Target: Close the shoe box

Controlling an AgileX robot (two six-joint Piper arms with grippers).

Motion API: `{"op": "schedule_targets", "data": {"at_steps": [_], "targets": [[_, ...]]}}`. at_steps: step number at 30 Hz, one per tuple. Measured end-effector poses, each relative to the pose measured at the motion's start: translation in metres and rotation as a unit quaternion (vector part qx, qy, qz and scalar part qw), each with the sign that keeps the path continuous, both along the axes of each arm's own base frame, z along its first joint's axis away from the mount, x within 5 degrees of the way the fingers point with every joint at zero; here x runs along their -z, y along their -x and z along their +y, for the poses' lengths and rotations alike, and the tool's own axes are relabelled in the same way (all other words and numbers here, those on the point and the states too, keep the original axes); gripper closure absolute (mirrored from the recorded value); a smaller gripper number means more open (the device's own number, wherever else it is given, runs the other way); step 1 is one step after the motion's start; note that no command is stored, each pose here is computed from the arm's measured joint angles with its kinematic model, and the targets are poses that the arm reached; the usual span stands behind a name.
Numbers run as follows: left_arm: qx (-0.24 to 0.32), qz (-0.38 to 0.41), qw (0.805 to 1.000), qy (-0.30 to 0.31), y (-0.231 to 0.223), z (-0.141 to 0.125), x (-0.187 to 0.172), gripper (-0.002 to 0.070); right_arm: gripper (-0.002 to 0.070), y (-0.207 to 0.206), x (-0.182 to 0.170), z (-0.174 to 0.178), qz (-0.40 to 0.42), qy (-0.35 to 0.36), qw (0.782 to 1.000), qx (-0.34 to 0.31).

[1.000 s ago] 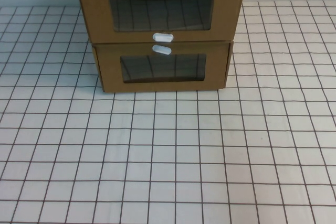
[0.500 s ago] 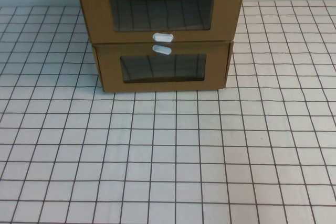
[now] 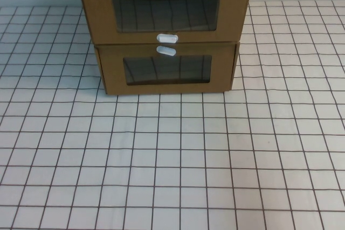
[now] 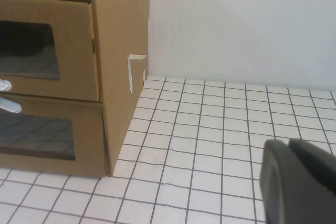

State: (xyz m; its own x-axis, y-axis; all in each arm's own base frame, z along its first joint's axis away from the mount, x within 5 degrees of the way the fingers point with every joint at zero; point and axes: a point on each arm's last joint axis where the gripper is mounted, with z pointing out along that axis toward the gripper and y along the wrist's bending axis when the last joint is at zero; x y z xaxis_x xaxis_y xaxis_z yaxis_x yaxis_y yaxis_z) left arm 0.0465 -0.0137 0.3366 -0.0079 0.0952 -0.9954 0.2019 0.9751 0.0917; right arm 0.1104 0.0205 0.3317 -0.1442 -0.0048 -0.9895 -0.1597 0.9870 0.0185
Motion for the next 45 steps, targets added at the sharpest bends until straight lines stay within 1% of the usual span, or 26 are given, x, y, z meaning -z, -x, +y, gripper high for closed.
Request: {"op": "schedule_targets", "data": {"at_steps": [3, 6, 9, 14, 17, 21, 25, 45], "targets": [[-0.013, -0.016, 0.999, 0.042, -0.001, 0.002, 0.031, 0.0680, 0.0689, 0.000, 0.000, 0.000, 0.000, 0.000, 1.000, 0.000], [-0.022, 0.008, 0.997, 0.067, -0.004, 0.003, 0.071, 0.0680, 0.0689, 0.000, 0.000, 0.000, 0.000, 0.000, 1.000, 0.000], [-0.037, 0.036, 0.995, 0.088, -0.004, 0.005, 0.102, 0.0680, 0.0689, 0.000, 0.000, 0.000, 0.000, 0.000, 1.000, 0.000], [-0.061, 0.067, 0.990, 0.109, -0.006, 0.009, 0.133, 0.0680, 0.0689, 0.000, 0.000, 0.000, 0.000, 0.000, 1.000, 0.000], [-0.061, 0.088, 0.988, 0.112, -0.008, 0.009, 0.149, 0.0680, 0.0689, 0.000, 0.000, 0.000, 0.000, 0.000, 1.000, 0.000], [-0.048, 0.125, 0.985, 0.108, -0.007, 0.007, 0.159, 0.0680, 0.0689, 0.000, 0.000, 0.000, 0.000, 0.000, 1.000, 0.000], [-0.046, 0.160, 0.981, 0.099, -0.006, 0.007, 0.166, 0.0680, 0.0689, 0.000, 0.000, 0.000, 0.000, 0.000, 1.000, 0.000], [-0.046, 0.165, 0.981, 0.095, -0.005, 0.007, 0.167, 0.0680, 0.0689, 0.000, 0.000, 0.000, 0.000, -0.001, 1.000, 0.000]]}}
